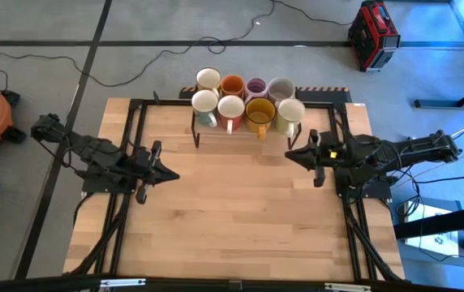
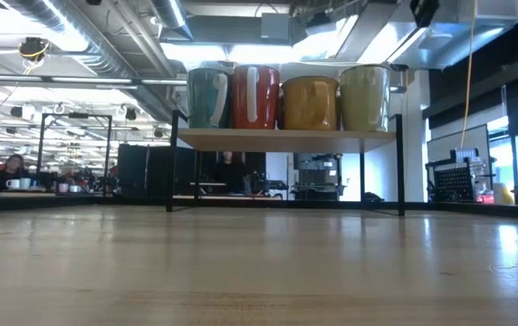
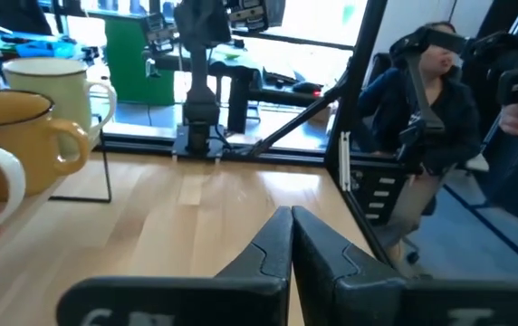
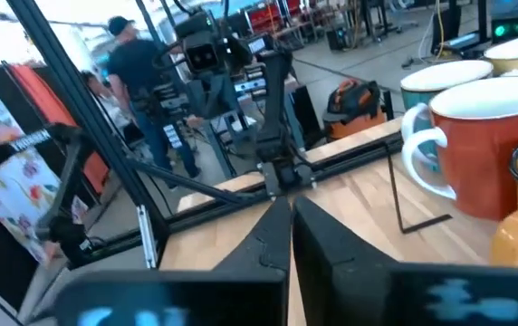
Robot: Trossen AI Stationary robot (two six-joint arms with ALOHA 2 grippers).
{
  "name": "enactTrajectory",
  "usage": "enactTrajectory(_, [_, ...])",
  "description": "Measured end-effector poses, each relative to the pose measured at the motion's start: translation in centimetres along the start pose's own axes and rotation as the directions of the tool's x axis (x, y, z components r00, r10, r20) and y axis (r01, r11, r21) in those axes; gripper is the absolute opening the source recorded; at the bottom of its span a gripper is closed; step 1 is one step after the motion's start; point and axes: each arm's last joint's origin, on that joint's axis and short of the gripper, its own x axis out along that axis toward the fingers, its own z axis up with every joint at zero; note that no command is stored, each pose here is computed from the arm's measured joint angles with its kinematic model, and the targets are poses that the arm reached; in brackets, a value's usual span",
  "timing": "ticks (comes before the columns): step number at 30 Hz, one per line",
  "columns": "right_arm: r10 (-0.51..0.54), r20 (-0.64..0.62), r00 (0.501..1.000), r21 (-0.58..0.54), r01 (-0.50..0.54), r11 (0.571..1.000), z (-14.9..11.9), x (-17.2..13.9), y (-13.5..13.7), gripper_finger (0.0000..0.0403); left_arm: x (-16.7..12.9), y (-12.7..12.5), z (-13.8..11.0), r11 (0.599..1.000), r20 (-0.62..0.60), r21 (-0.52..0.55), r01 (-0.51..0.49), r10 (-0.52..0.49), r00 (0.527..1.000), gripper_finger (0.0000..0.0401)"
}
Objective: Place coffee mugs
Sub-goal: Return to Home Position
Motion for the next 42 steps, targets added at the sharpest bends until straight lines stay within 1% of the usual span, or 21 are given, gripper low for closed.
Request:
enactTrajectory(2, [0.010,0.026,1.000,0.012,-0.011,1.000,-0.4,-0.5,-0.3,0.0002,-0.1,0.1,-0.2,1.000,0.006,-0.001,-0.011,0.011,1.000,0.0001])
enactTrajectory(5, [0.012,0.029,1.000,0.013,-0.012,1.000,-1.1,-1.0,-0.7,0.0007,-0.2,0.2,-0.5,1.000,-0.013,0.006,-0.024,0.024,1.000,0.0001])
enactTrajectory(9, [-0.008,-0.039,0.999,0.007,0.008,1.000,-2.0,-1.4,-1.1,0.0009,-0.2,0.2,-0.5,1.000,-0.014,0.007,-0.024,0.024,1.000,0.0001])
enactTrajectory(11, [-0.011,-0.050,0.999,0.009,0.011,1.000,-2.1,-1.4,-1.1,0.0009,-0.2,0.2,-0.5,1.000,-0.012,0.006,-0.023,0.023,1.000,0.0001])
enactTrajectory(13, [0.013,-0.058,0.998,0.033,-0.011,0.999,-2.1,-1.4,-1.0,0.0010,-0.1,0.2,-0.5,1.000,-0.016,0.008,-0.025,0.025,1.000,0.0001])
enactTrajectory(16, [0.039,-0.086,0.995,-0.029,-0.042,0.999,-2.3,-1.4,-1.0,0.0010,0.0,0.3,-0.9,0.996,-0.018,0.060,-0.060,0.061,0.998,0.0001])
enactTrajectory(18, [0.046,-0.074,0.996,-0.073,-0.052,0.996,-2.1,-1.4,-1.0,0.0010,0.2,0.4,-1.4,0.991,-0.014,0.116,-0.061,0.063,0.998,0.0000])
enactTrajectory(20, [0.063,-0.061,0.996,-0.114,-0.069,0.991,-2.0,-1.5,-0.9,0.0010,0.2,0.5,-2.1,0.988,-0.003,0.145,-0.050,0.050,0.999,0.0000])
enactTrajectory(23, [0.098,-0.033,0.995,-0.152,-0.102,0.983,-1.5,-2.2,-0.8,0.0010,0.0,0.7,-2.8,0.987,0.076,0.156,-0.046,0.034,0.997,0.0000])
enactTrajectory(26, [0.105,-0.020,0.994,-0.187,-0.107,0.977,-1.4,-2.6,-0.9,0.0010,-0.1,1.0,-4.1,0.985,0.131,0.164,-0.047,0.025,0.991,0.0000])
enactTrajectory(30, [0.109,-0.009,0.994,-0.193,-0.109,0.975,-2.9,-3.0,-1.5,0.0010,-0.1,1.4,-6.2,0.987,0.168,0.158,-0.037,0.010,0.986,0.0000])
enactTrajectory(34, [0.135,0.046,0.990,-0.173,-0.125,0.977,-5.4,-3.5,-2.6,0.0010,-0.3,1.9,-8.1,0.989,0.200,0.142,-0.036,0.007,0.980,0.0000])
enactTrajectory(37, [0.179,0.105,0.978,-0.156,-0.162,0.974,-7.0,-4.2,-3.4,0.0010,-0.4,2.2,-9.5,0.992,0.204,0.122,-0.032,0.006,0.979,0.0000])
enactTrajectory(42, [0.191,0.139,0.972,-0.130,-0.173,0.976,-9.8,-5.1,-4.7,0.0010,-0.7,2.6,-11.1,0.996,0.220,0.087,-0.024,0.004,0.976,0.0000])
